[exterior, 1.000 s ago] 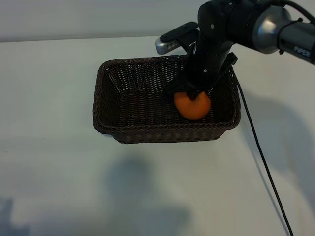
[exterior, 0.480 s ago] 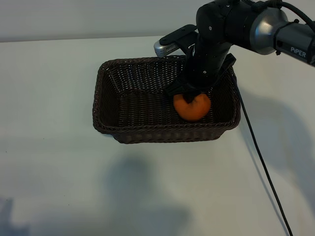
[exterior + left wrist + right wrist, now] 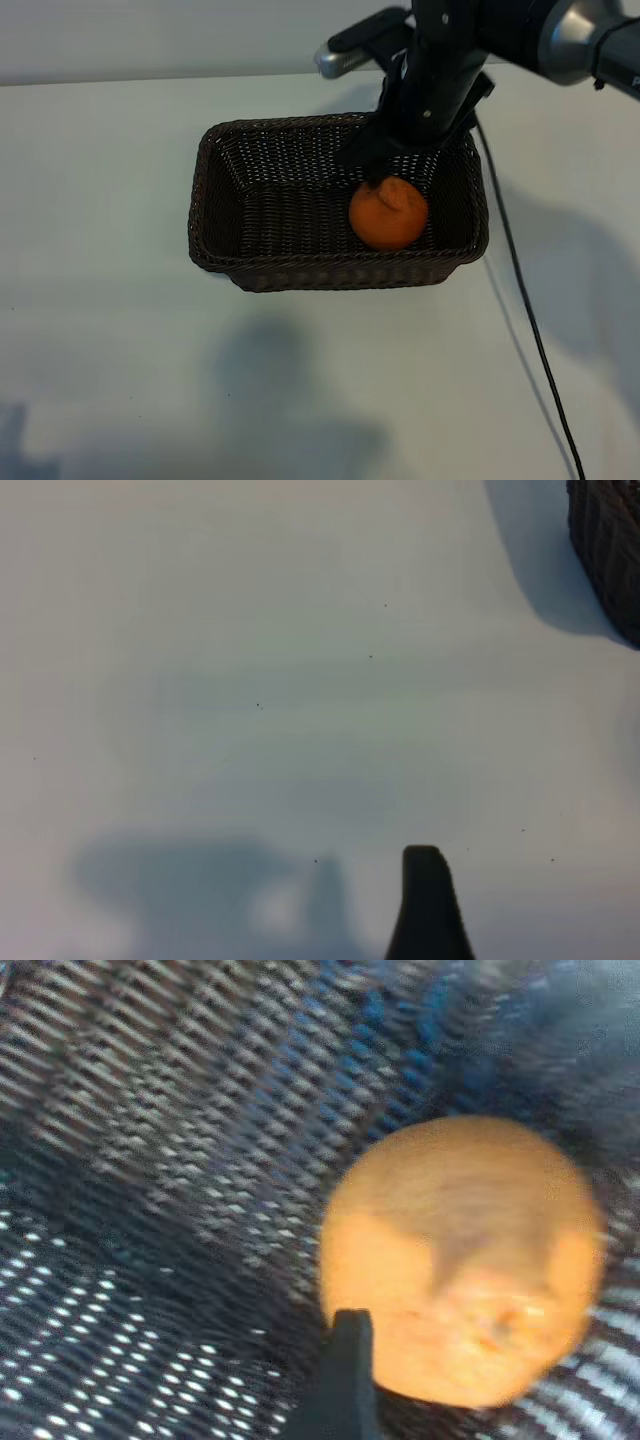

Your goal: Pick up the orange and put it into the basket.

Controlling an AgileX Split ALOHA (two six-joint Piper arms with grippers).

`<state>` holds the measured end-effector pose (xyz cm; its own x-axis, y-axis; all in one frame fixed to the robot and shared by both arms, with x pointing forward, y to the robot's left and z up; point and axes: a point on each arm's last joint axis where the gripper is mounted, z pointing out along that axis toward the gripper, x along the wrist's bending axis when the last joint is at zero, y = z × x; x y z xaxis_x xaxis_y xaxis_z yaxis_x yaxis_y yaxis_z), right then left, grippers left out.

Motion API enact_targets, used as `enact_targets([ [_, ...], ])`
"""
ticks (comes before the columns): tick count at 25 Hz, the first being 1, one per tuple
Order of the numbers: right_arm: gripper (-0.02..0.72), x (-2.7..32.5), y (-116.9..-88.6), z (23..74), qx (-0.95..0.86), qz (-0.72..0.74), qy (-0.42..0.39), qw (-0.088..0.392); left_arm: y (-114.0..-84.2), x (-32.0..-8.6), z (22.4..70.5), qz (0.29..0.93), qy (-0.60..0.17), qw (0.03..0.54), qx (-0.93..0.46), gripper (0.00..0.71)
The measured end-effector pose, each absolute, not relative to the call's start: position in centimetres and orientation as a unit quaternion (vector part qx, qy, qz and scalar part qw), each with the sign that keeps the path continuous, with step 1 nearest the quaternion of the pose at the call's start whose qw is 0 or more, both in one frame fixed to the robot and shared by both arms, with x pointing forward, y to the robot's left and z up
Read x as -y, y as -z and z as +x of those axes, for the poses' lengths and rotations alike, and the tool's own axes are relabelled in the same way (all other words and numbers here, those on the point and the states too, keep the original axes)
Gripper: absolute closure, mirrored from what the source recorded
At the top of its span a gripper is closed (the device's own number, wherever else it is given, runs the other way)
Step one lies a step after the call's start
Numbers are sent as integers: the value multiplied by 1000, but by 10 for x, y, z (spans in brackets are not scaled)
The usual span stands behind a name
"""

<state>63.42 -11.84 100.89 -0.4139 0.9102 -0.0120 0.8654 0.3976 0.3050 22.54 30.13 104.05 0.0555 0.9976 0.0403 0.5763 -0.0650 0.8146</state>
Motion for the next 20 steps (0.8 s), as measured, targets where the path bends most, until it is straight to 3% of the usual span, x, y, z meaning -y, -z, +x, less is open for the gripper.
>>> enact_targets([
  [5, 78, 157, -1031, 649, -810, 559, -59, 167, -1041, -301, 225, 652, -328, 321, -604, 201],
  [9, 90, 215, -1038, 664, -771, 608, -27, 188, -1041, -301, 225, 652, -328, 321, -604, 201],
  [14, 103, 299, -1038, 672, -711, 680, -13, 179, -1041, -301, 225, 652, -328, 321, -604, 201],
  [20, 106, 376, -1035, 664, -652, 747, -70, 110, -1041, -301, 225, 652, -328, 321, -604, 201],
])
